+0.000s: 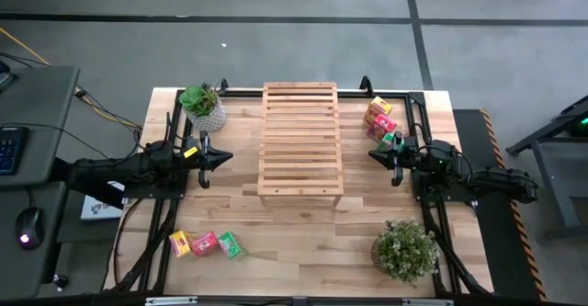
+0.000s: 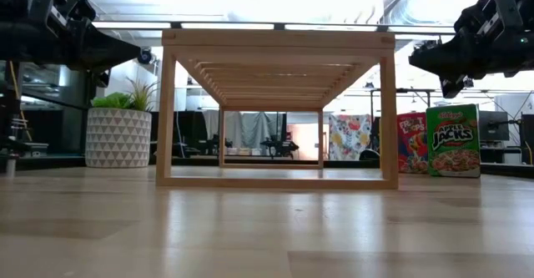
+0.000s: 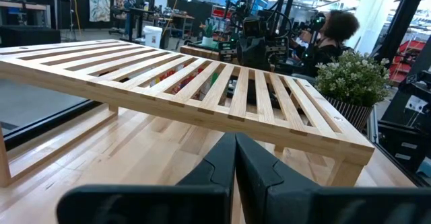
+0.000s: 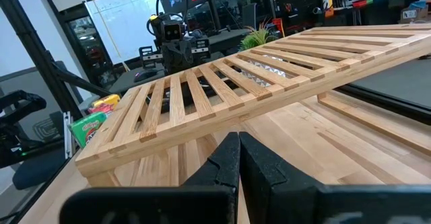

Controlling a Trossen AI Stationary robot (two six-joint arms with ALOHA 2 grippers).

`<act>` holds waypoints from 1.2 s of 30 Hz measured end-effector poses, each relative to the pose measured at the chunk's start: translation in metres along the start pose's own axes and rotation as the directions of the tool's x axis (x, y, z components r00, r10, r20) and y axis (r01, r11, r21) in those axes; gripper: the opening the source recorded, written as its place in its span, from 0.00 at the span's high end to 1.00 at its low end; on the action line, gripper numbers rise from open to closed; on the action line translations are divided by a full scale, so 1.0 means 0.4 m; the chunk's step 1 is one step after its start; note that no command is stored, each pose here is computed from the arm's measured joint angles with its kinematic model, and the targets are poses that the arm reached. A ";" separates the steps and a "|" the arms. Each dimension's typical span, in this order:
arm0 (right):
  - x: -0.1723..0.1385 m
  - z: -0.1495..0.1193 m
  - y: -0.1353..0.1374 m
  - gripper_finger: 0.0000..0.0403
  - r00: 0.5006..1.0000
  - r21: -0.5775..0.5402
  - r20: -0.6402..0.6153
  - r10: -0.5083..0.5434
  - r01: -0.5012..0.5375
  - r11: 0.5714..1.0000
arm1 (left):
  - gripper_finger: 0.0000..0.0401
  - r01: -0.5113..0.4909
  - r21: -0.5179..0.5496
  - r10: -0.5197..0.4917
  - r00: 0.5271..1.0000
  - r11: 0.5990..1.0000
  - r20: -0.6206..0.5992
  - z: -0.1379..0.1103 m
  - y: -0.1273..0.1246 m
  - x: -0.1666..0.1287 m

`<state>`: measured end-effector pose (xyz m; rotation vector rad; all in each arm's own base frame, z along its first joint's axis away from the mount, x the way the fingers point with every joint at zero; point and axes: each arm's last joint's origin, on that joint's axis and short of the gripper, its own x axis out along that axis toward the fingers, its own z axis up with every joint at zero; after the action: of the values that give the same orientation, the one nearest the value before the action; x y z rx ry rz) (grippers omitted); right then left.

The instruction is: Stack cereal on shelf

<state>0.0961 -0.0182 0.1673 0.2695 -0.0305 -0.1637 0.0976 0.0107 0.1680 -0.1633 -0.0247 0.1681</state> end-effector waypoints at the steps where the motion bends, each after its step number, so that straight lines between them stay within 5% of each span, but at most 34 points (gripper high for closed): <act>1: 0.000 0.000 0.000 1.00 1.000 -0.001 0.000 0.000 0.000 1.000 | 0.99 0.000 0.000 0.000 1.000 1.000 0.000 0.000 0.000 0.000; 8: 0.000 0.002 0.000 1.00 1.000 0.007 0.007 0.002 -0.002 1.000 | 0.99 0.000 0.000 0.000 1.000 1.000 0.000 0.000 0.000 0.000; 12: -0.002 0.027 0.006 1.00 0.993 0.223 0.115 0.017 -0.043 0.974 | 0.99 0.000 0.000 0.000 1.000 1.000 0.000 0.000 0.000 0.000; 16: -0.014 0.077 0.012 1.00 0.938 0.475 0.345 -0.043 -0.135 0.870 | 0.99 0.000 0.000 0.000 1.000 1.000 -0.001 0.000 0.000 0.000; 19: -0.027 0.108 0.009 1.00 0.856 0.558 0.491 -0.159 -0.169 0.813 | 0.99 0.000 0.000 0.000 1.000 1.000 -0.001 0.000 0.000 0.000; 24: -0.036 0.208 0.034 0.90 0.819 0.522 0.540 -0.193 -0.146 0.840 | 0.99 0.000 0.000 0.000 1.000 1.000 0.000 0.000 0.000 0.000; 27: -0.012 0.287 0.057 0.75 0.890 0.448 0.407 -0.205 0.001 0.894 | 0.99 0.000 0.000 0.000 1.000 1.000 0.000 0.000 0.000 0.000; 31: 0.036 0.391 0.084 0.52 0.951 0.277 0.063 -0.303 0.275 0.921 | 0.99 0.000 0.000 0.000 1.000 1.000 0.000 0.000 0.000 0.000; 33: 0.055 0.420 0.087 0.41 0.893 0.163 -0.163 -0.419 0.444 0.881 | 0.99 0.000 0.000 0.000 1.000 1.000 -0.001 0.000 0.000 0.000; 36: 0.075 0.448 0.089 0.27 0.688 -0.009 -0.461 -0.561 0.628 0.778 | 0.99 0.000 0.000 0.000 1.000 1.000 -0.001 0.000 0.000 0.000</act>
<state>0.1219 -0.0361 0.3498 0.4598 0.5138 -0.7609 0.0976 0.0107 0.1679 -0.1631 -0.0239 0.1680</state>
